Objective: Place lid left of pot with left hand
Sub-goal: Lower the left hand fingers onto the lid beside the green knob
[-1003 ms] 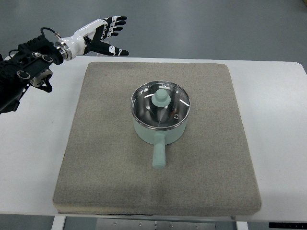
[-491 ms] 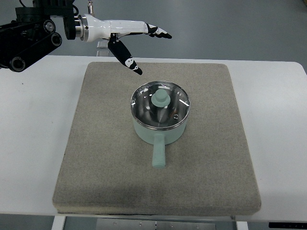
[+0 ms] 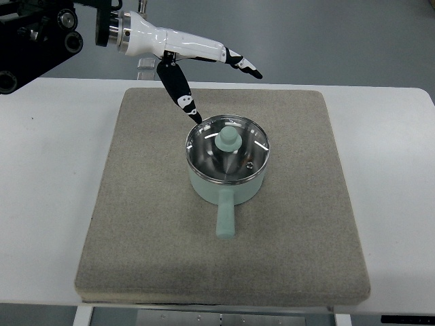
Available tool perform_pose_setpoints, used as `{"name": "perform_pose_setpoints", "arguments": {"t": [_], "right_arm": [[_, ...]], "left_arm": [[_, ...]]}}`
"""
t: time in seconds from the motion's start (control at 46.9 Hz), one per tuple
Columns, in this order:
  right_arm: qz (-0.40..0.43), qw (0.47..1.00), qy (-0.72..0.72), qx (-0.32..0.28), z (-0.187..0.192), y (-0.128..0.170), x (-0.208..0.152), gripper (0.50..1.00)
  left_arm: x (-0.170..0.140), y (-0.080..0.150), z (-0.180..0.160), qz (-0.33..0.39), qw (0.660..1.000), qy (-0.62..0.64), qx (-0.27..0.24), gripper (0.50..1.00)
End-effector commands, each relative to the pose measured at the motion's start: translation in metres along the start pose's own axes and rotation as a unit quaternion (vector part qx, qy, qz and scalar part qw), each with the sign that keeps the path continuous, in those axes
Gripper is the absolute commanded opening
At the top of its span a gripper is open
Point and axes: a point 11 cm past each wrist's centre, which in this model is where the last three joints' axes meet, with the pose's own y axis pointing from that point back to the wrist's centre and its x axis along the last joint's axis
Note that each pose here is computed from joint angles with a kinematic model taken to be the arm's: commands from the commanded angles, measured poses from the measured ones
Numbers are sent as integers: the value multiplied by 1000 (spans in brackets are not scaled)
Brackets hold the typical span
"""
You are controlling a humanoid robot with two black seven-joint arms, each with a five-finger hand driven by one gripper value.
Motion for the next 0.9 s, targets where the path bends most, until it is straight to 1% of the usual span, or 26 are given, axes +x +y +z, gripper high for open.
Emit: {"name": "perform_pose_setpoints", "arguments": {"t": [0.0,0.107,0.256,0.491,0.619,0.875], "right_arm": [[0,1000,0,0,0,0,0,921],[0,1000,-1,0,0,0,0,921],[0,1000,-1,1,-1,0,0,921],[0,1000,-1,0,0,0,0,921],[0,1000,-1,0,0,0,0,921],[0,1000,0,0,0,0,0,921]], "left_arm": [[8,0,8,-12,999,-39,8,981],[14,-1,13,-17,998,-56,11,986],[12,-3,22,-60,995,-77,19,986],[0,-19,21,-110,988,-104,35,981],[-1,-24,20,-115,983,-133,44,977],[-1,-41,29,-107,980,-166,28,977]]}}
